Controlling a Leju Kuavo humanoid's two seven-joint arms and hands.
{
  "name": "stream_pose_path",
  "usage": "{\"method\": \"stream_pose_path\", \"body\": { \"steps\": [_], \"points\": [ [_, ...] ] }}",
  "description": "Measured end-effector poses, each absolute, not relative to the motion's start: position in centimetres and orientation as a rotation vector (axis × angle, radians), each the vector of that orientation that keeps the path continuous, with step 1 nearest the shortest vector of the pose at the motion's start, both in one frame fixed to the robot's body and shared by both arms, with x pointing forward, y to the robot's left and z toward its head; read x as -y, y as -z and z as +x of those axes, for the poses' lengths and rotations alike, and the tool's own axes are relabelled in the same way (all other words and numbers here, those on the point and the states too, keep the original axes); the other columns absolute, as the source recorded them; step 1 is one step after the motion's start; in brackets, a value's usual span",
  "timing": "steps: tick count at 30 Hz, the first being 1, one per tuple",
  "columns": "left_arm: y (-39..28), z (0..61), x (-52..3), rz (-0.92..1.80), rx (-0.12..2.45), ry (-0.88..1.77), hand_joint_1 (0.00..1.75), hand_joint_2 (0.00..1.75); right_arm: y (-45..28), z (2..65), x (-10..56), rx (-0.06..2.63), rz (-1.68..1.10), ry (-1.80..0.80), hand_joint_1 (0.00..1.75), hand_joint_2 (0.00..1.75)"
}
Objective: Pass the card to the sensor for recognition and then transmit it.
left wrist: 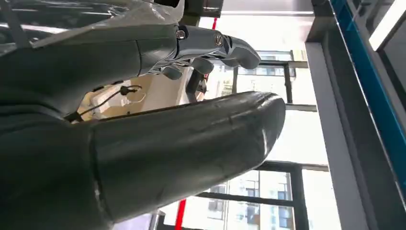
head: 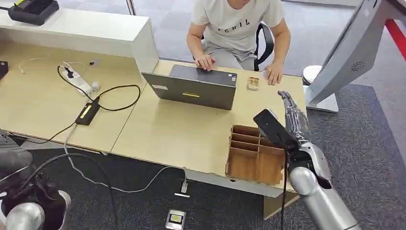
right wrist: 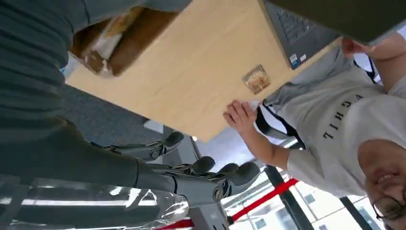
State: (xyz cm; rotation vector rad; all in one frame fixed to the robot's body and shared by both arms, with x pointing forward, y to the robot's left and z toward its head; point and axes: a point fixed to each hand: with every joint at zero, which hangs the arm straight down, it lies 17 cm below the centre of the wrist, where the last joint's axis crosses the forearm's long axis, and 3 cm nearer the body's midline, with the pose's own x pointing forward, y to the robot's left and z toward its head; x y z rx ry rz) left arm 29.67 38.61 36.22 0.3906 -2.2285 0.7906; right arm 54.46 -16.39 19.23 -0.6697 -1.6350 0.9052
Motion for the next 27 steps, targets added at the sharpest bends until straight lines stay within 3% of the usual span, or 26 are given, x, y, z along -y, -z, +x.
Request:
{"method": "stream_pose_path", "body": {
  "steps": [11,27],
  "points": [
    [-35.7,29.5,-39.2,0.411,2.216,-0.772,0.0,0.0,-21.8,47.1,19.0,1.72,-0.475,-0.844,0.0,1.75],
    [-36.3,29.0,-38.8,0.486,2.262,-0.675,0.0,0.0,-23.7,42.9,17.4,1.909,-0.908,-1.015,0.0,1.75]
  ]
}}
